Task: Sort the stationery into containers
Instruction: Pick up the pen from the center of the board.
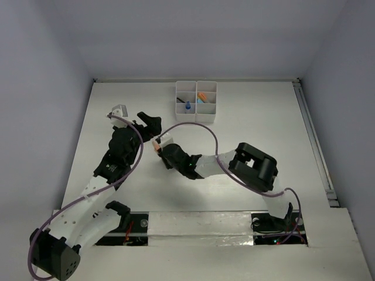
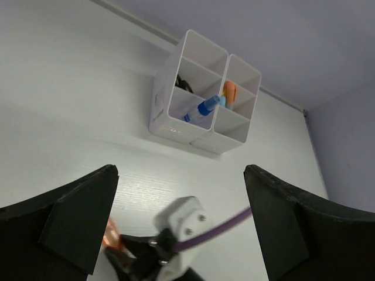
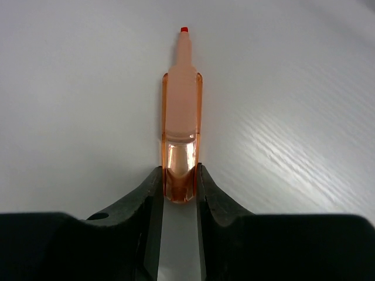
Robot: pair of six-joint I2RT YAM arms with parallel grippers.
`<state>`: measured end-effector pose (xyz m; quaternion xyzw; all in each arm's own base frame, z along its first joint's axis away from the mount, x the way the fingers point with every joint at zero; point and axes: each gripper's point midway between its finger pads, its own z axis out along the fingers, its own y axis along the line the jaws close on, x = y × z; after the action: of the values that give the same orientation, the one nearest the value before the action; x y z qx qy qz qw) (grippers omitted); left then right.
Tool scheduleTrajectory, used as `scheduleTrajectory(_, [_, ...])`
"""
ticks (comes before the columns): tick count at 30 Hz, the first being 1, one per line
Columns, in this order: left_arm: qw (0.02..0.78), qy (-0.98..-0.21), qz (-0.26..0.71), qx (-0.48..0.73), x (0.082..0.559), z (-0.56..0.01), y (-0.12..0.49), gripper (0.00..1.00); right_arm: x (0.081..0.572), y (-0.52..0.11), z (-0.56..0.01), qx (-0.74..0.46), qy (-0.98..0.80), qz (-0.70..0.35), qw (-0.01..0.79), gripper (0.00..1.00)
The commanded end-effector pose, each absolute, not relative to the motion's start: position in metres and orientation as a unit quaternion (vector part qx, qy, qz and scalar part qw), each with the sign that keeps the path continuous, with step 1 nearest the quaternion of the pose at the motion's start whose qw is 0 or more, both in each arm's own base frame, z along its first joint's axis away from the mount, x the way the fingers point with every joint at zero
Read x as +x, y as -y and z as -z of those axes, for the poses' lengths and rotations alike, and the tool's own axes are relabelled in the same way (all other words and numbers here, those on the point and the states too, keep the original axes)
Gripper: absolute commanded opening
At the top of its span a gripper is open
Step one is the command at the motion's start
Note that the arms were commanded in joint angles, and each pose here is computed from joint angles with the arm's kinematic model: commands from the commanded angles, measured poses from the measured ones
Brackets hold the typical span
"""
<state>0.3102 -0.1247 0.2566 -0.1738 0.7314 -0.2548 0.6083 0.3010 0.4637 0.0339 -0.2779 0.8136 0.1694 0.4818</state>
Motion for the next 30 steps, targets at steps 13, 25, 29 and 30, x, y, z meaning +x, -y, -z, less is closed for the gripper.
scheduleTrajectory(13, [0.52,-0.773,0.323,-0.164,0.319,-0.156,0.163,0.53,0.264,-0.373,-0.105,-0.16,-0.807,-0.213,0.526,0.02])
scheduleTrajectory(25, [0.486,-0.759,0.406,-0.149,0.32,-0.142,0.195,0.5,0.263,-0.378,-0.123,-0.165,-0.792,-0.236,0.538,0.02])
scheduleTrajectory(29, [0.486,-0.757,0.41,-0.149,0.323,-0.14,0.197,0.46,0.261,-0.382,-0.126,-0.171,-0.788,-0.247,0.537,0.02])
scheduleTrajectory(30, [0.482,-0.761,0.408,-0.149,0.324,-0.136,0.198,0.45,0.261,-0.382,-0.127,-0.17,-0.787,-0.249,0.538,0.02])
